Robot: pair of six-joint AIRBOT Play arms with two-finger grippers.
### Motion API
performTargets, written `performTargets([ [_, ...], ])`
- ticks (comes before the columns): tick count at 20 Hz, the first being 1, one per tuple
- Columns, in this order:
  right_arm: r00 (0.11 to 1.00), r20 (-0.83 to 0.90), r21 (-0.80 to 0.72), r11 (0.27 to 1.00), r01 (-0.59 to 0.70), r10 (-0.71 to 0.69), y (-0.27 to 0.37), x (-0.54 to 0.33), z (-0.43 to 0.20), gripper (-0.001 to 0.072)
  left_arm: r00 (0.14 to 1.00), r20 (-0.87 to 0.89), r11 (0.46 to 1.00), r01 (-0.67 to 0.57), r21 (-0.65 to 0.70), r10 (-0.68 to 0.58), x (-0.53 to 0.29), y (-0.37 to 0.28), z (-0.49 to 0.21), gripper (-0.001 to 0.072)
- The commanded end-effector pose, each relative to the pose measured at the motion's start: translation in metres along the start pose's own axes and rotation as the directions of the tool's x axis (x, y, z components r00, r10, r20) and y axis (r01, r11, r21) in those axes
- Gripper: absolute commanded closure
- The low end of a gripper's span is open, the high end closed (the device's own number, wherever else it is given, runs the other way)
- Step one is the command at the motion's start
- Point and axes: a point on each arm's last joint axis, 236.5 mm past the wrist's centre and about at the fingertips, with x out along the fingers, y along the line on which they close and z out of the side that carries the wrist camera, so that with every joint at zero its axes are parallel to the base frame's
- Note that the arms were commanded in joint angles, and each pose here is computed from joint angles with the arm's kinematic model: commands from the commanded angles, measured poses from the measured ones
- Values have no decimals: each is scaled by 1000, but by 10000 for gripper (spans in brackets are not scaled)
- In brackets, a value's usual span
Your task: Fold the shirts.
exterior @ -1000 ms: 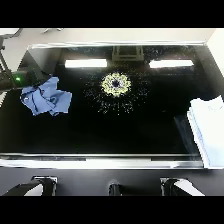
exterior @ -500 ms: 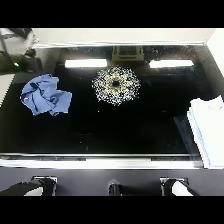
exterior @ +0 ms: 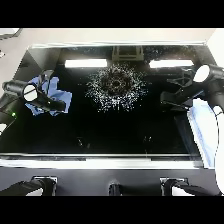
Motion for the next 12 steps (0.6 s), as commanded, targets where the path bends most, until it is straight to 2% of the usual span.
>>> performTargets([
  [1,996,-85,1,1000,-3,3,7,9,-19,46,1000,3,1000,12,5,-12,6,-7,-5,166],
  [12,996,-87,1,1000,-6,6,8,9,-19,46,1000,3,1000,12,5,-12,6,-7,-5,166],
])
